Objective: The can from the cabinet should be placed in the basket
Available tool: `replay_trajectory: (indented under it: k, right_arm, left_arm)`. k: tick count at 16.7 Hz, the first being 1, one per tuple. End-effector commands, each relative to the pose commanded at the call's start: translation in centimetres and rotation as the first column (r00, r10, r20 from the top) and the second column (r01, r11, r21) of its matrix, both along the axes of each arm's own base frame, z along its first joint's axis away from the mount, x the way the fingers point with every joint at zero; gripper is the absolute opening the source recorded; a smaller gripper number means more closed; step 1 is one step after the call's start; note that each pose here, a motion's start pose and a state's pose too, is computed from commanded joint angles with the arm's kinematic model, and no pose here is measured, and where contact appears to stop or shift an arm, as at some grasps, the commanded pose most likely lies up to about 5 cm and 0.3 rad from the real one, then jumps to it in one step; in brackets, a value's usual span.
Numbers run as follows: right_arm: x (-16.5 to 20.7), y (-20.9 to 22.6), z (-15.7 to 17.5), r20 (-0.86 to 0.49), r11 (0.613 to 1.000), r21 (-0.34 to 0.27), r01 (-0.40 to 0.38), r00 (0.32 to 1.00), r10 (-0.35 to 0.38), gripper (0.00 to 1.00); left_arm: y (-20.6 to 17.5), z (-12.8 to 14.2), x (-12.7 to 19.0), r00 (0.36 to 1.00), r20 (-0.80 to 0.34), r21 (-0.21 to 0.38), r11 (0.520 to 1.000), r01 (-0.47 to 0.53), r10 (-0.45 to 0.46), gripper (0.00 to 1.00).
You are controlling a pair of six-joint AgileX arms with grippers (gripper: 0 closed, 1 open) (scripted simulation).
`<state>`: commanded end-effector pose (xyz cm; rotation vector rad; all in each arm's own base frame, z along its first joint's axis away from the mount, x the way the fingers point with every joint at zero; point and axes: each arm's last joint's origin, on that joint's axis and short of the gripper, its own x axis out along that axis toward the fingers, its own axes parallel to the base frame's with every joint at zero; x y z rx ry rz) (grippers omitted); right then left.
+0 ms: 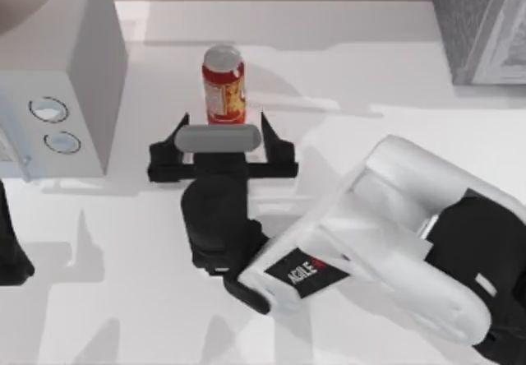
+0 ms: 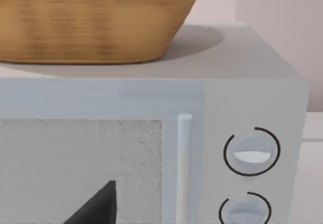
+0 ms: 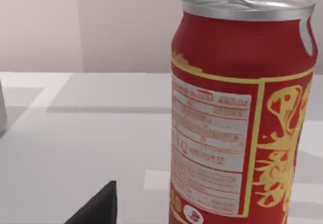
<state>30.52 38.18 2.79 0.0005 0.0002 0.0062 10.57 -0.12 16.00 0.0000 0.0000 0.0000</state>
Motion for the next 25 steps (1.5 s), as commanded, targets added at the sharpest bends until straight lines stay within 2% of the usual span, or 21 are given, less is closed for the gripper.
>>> replay_trajectory:
  k: [2,7,10,14,19,22,25]
  right_arm:
    - [-1.2,0.0,0.0,0.002,1.000,0.003,0.002,1.000,-0.002,1.00]
    - [-1.1,-0.2,-0.3,-0.001,1.000,-0.003,0.005,1.000,-0.005,1.00]
    - [-1.1,-2.0,-0.6,-0.008,1.000,-0.019,0.008,1.000,-0.008,1.00]
    - [-1.2,-4.9,-0.3,-0.002,1.000,-0.003,0.005,1.000,-0.005,1.00]
    - [-1.3,-5.0,-0.4,-0.003,1.000,-0.004,0.002,1.000,-0.002,1.00]
    - [-0.4,-6.5,0.6,-0.030,0.999,-0.039,0.008,0.999,-0.010,1.00]
    - [1.3,-10.6,3.0,-0.103,0.993,-0.112,0.021,0.994,-0.033,1.00]
  left_arm:
    - [0.0,0.0,0.0,1.000,0.000,0.000,1.000,0.000,0.000,1.00]
    - [0.0,0.0,0.0,1.000,0.000,0.000,1.000,0.000,0.000,1.00]
    - [0.0,0.0,0.0,1.000,0.000,0.000,1.000,0.000,0.000,1.00]
    - [0.0,0.0,0.0,1.000,0.000,0.000,1.000,0.000,0.000,1.00]
    - [0.0,0.0,0.0,1.000,0.000,0.000,1.000,0.000,0.000,1.00]
    - [0.0,0.0,0.0,1.000,0.000,0.000,1.000,0.000,0.000,1.00]
    - [0.0,0.0,0.0,1.000,0.000,0.000,1.000,0.000,0.000,1.00]
